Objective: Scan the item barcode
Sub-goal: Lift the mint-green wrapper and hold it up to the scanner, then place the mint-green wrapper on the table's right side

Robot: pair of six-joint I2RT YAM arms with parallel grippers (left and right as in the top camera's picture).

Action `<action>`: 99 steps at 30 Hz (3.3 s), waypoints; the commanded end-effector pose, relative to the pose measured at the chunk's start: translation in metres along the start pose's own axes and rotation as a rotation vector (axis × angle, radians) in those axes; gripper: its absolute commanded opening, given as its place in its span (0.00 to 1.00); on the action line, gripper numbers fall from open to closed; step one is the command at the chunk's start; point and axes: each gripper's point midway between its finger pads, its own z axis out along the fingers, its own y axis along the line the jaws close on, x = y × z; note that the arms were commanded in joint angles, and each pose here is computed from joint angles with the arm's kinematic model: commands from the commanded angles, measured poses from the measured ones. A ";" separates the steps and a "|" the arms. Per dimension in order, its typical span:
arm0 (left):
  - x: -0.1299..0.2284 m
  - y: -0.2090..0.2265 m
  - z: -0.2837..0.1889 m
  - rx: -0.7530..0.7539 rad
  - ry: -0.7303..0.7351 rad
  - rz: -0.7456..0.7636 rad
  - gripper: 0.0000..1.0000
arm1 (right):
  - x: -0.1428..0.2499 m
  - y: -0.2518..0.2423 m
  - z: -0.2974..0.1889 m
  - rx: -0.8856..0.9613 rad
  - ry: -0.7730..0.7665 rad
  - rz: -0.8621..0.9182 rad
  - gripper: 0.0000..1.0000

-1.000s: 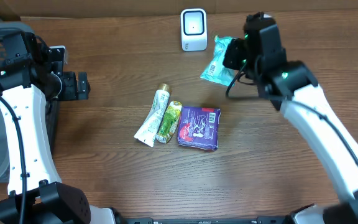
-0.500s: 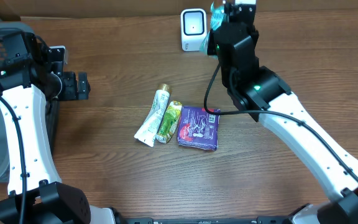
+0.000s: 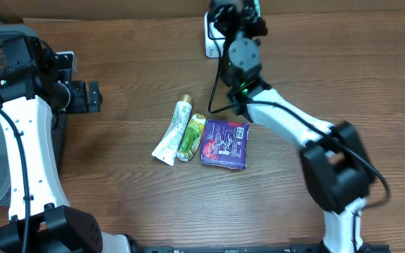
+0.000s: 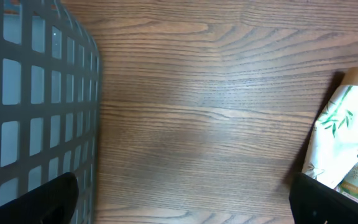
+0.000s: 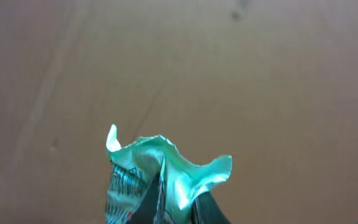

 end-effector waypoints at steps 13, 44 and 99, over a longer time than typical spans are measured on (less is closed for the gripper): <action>0.001 0.000 -0.003 0.004 -0.007 0.023 1.00 | 0.048 0.091 0.016 -0.272 -0.236 -0.295 0.04; 0.001 0.000 -0.003 0.004 -0.006 0.022 1.00 | 0.055 0.143 0.024 -0.439 -0.382 -0.398 0.04; 0.001 0.000 -0.003 0.005 -0.007 0.022 0.99 | 0.299 -0.181 -0.202 0.022 1.515 1.048 0.04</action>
